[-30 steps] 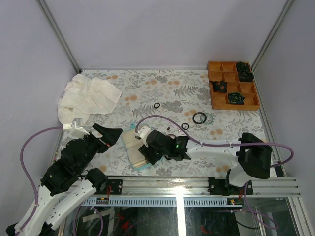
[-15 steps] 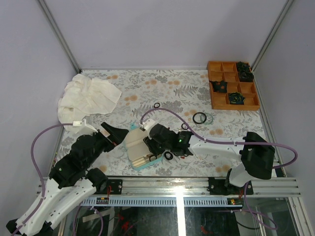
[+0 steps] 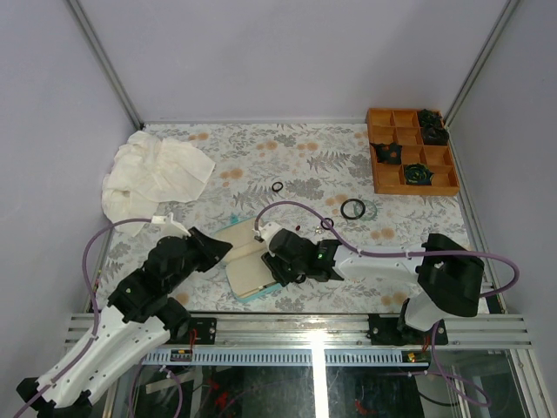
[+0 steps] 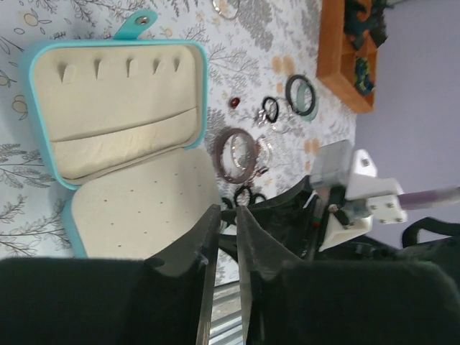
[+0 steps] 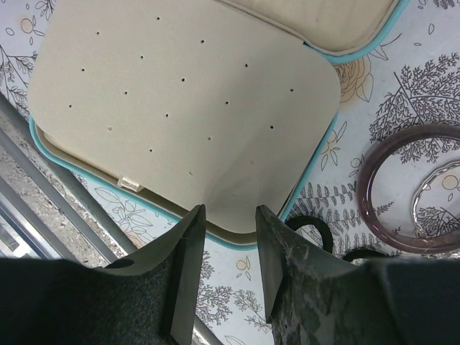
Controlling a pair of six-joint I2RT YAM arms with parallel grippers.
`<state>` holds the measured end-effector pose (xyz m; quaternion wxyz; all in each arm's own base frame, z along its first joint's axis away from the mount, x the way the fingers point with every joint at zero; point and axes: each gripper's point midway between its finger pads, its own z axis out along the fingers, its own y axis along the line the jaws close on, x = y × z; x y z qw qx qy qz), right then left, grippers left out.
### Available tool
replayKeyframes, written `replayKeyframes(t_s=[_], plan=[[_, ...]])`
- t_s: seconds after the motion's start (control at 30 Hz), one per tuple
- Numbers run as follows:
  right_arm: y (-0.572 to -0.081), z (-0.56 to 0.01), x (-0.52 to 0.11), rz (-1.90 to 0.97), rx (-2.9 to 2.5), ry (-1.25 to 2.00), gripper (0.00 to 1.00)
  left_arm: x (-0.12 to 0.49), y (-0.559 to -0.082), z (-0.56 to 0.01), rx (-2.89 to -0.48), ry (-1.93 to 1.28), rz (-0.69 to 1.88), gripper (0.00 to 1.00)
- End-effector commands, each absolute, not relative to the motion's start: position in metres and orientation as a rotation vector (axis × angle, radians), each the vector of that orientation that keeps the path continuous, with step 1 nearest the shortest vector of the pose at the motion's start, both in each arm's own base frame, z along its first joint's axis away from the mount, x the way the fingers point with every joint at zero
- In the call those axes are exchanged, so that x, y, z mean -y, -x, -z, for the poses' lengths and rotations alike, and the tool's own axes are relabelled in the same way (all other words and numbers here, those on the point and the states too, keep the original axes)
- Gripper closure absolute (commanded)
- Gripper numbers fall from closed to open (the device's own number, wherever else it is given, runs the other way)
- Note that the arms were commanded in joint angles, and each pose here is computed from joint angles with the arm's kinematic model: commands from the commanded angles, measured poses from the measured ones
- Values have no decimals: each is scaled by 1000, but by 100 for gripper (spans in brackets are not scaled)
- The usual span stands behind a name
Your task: Organize the mixed jewelry
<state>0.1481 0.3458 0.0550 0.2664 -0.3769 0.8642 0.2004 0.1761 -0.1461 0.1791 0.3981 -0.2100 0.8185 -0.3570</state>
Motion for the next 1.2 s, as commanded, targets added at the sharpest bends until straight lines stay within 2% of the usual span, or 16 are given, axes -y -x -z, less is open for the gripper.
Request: replayKeyframes(t_s=[0.0, 0.07, 0.97, 1.17], plan=[[-151, -53, -348, -550, -2339, 985, 59, 160, -177, -177, -2055, 541, 1012, 95], [-151, -51, -349, -549, -2343, 983, 59, 162, -175, -167, -2073, 553, 1023, 100], [-165, -77, -354, -563, -2306, 878, 57, 182, -162, -90, -2307, 547, 945, 100], [-167, -95, -348, -560, -2278, 855, 50, 185, -164, -75, -2336, 541, 913, 100]])
